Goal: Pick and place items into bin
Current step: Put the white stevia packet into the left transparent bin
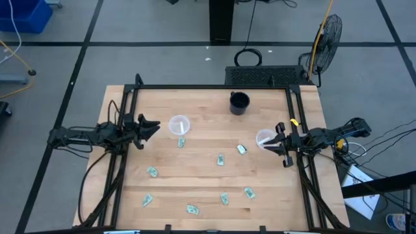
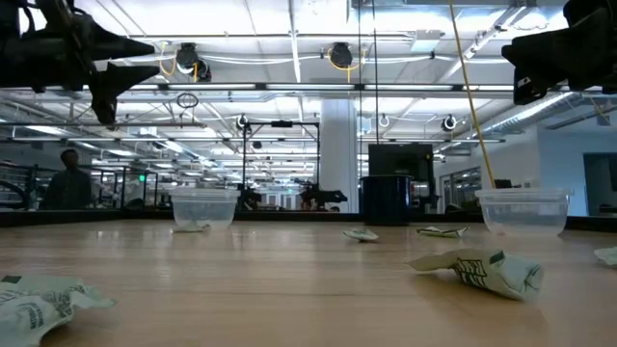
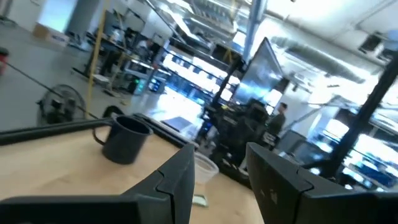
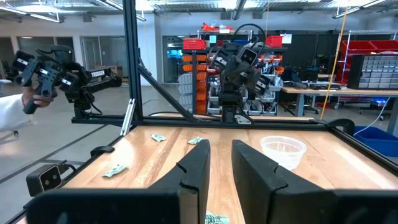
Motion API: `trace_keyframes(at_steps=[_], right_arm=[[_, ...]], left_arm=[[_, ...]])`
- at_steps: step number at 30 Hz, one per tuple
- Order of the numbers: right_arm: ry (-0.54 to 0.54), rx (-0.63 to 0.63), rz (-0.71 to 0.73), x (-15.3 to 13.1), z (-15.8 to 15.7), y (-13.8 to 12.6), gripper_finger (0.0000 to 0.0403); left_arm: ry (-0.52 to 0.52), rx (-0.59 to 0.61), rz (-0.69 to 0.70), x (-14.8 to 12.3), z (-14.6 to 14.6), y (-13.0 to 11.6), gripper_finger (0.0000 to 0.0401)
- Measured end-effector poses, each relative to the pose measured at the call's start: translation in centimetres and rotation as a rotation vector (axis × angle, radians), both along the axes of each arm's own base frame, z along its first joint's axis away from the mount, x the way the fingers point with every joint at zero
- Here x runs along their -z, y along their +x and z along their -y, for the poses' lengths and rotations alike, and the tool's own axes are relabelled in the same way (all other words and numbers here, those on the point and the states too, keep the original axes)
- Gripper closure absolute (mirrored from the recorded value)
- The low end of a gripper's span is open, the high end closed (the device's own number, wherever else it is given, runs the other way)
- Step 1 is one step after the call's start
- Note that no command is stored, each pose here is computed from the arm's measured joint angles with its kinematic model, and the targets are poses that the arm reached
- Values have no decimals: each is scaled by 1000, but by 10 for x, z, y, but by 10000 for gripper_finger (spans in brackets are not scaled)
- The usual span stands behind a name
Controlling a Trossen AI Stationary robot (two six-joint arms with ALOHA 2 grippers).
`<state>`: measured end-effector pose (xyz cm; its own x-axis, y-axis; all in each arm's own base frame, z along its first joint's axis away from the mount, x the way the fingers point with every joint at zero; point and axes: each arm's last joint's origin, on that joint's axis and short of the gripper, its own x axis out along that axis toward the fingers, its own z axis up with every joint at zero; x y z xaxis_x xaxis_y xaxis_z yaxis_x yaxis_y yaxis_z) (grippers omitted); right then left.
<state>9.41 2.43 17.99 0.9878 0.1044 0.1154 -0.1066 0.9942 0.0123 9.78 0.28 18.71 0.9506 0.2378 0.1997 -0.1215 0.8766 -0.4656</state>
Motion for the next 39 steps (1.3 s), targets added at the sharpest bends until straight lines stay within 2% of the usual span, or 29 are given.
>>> trace_keyframes(at_steps=[6, 16, 25, 27, 31, 36, 39], right_arm=[[0, 0, 0, 0, 0, 0, 344], [0, 0, 0, 0, 0, 0, 344], [0, 0, 0, 0, 0, 0, 344], [0, 0, 0, 0, 0, 0, 344], [0, 0, 0, 0, 0, 0, 344], [0, 0, 0, 0, 0, 0, 344], [0, 0, 0, 0, 0, 0, 344]], left_arm=[[73, -88, -27, 0, -2, -1, 251], [98, -91, -48, 2, -2, 0, 251], [105, -4, -264, 19, 0, 4, 251], [139, -2, -290, 13, 0, 5, 252], [193, -17, -318, -17, 0, 7, 252], [219, -39, -461, -46, 0, 20, 252], [233, -13, -612, -46, 1, 38, 252]])
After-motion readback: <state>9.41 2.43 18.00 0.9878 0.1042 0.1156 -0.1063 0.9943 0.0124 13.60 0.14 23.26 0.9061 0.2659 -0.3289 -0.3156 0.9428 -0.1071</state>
